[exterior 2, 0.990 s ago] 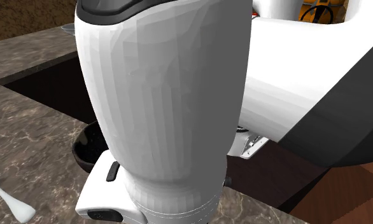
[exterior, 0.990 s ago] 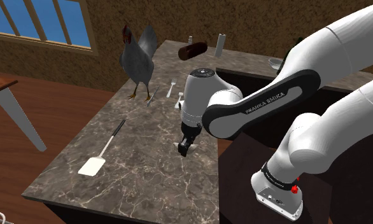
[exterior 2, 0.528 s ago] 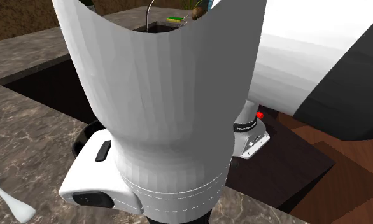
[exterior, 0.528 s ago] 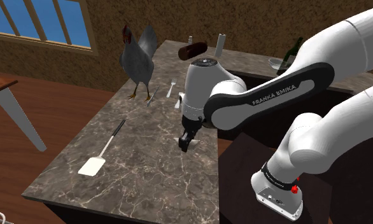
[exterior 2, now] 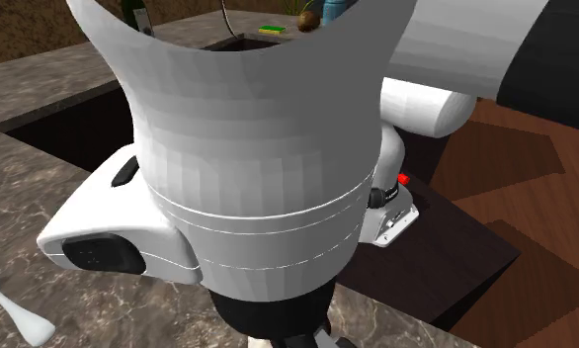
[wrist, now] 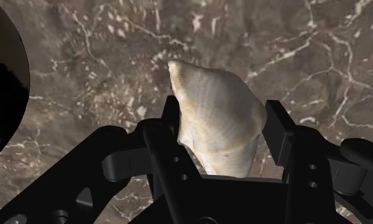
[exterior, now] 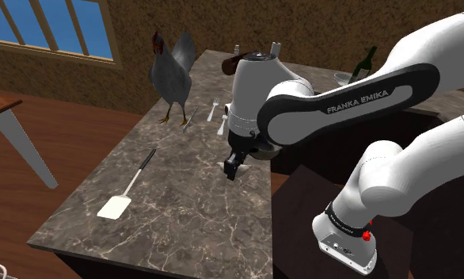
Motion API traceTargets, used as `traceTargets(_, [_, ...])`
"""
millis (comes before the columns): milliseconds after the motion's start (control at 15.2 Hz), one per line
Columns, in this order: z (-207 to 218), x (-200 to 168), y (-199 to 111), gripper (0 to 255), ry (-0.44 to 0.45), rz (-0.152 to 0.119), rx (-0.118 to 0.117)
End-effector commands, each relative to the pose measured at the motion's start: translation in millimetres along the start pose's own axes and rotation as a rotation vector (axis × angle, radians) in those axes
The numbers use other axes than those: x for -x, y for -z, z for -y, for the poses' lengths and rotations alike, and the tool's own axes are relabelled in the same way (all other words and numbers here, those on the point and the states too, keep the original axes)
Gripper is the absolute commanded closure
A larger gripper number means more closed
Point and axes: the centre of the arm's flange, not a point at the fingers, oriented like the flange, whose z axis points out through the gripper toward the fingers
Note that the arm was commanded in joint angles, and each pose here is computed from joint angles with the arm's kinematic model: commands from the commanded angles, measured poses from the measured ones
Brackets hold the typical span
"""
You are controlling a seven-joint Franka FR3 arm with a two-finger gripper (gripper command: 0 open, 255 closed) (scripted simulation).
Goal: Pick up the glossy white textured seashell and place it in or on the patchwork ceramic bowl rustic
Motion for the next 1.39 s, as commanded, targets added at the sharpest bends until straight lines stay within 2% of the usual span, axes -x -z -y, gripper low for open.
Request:
traceTargets(0, [1, 0, 11, 255, 0.0, 0.001, 0.0])
traceTargets(1122, [2, -1, 96, 255, 0.0, 0.001, 0.0])
traceTargets(1320, [-37, 1, 97, 255, 0.0, 0.001, 0.0])
